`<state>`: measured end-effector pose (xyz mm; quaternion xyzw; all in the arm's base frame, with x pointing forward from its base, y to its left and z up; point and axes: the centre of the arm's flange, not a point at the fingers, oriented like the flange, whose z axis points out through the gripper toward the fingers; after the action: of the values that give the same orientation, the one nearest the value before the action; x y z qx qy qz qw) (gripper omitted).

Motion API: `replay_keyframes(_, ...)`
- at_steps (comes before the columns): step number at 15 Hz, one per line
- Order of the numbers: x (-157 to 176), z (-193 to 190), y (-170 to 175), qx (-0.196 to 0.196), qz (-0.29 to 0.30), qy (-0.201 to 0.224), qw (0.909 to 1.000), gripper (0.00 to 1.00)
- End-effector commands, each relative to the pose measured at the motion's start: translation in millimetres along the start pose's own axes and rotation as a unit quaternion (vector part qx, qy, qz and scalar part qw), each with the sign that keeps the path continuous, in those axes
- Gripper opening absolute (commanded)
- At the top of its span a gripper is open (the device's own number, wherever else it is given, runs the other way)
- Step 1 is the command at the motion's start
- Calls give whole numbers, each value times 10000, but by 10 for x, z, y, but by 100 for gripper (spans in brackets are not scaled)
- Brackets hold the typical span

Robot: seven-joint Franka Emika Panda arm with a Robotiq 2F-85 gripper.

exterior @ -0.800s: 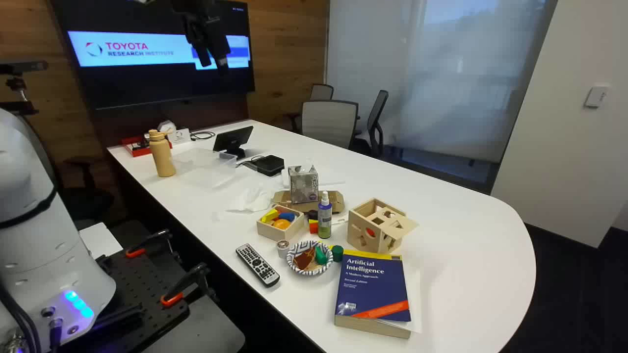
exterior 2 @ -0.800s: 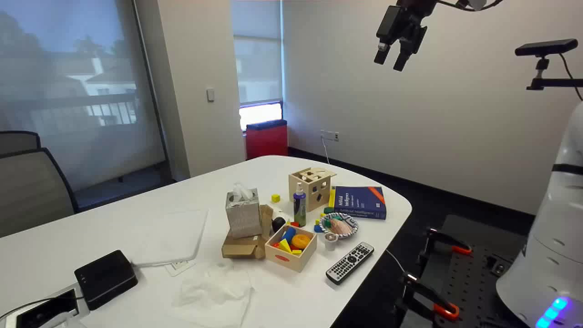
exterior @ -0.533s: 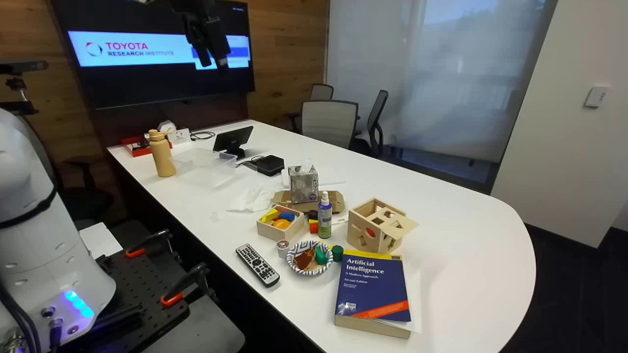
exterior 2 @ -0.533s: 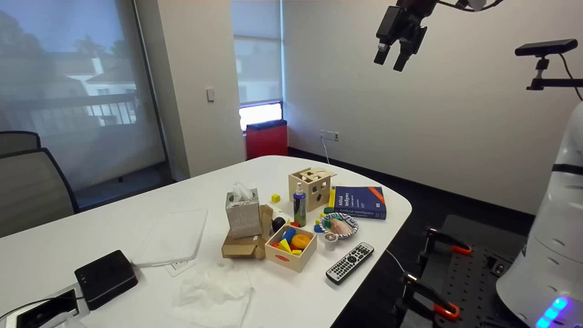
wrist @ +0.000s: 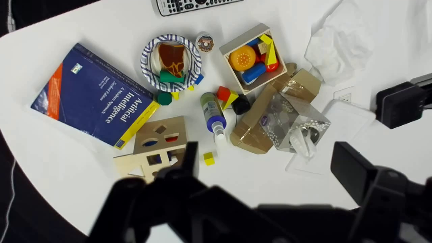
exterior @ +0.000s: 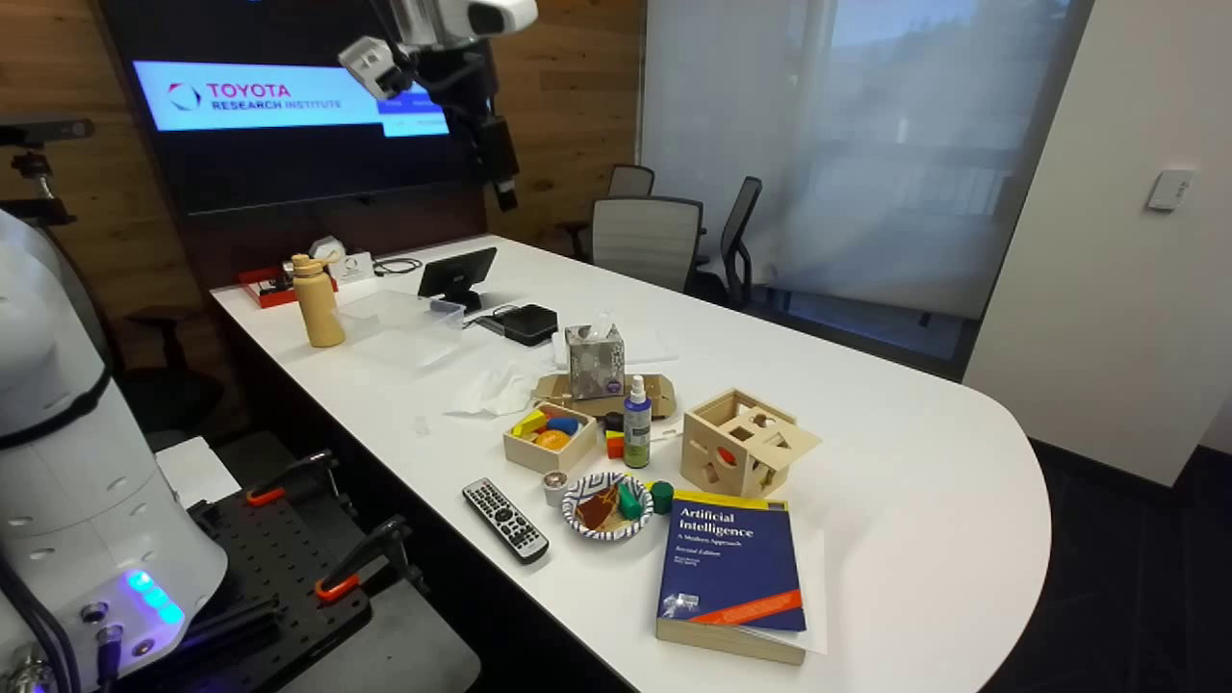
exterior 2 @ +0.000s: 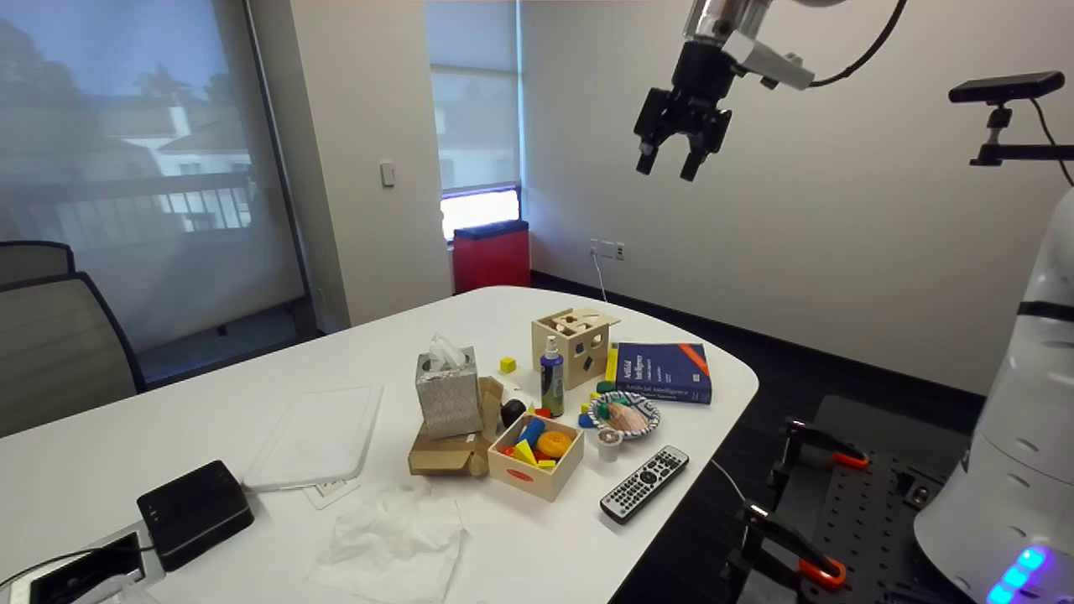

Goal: Press a button on the remote control.

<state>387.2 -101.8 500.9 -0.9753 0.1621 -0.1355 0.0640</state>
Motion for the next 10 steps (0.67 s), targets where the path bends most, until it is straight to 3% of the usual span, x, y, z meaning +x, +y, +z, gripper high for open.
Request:
replay_keyframes(1, 382, 830, -55, -77, 538, -178, 9984, 100)
replay_keyframes(6, 363, 1937, 17, -30, 1184, -749, 9901, 100)
replay_keyframes(10, 121, 2496, 110, 28, 1807, -1048, 9779, 100)
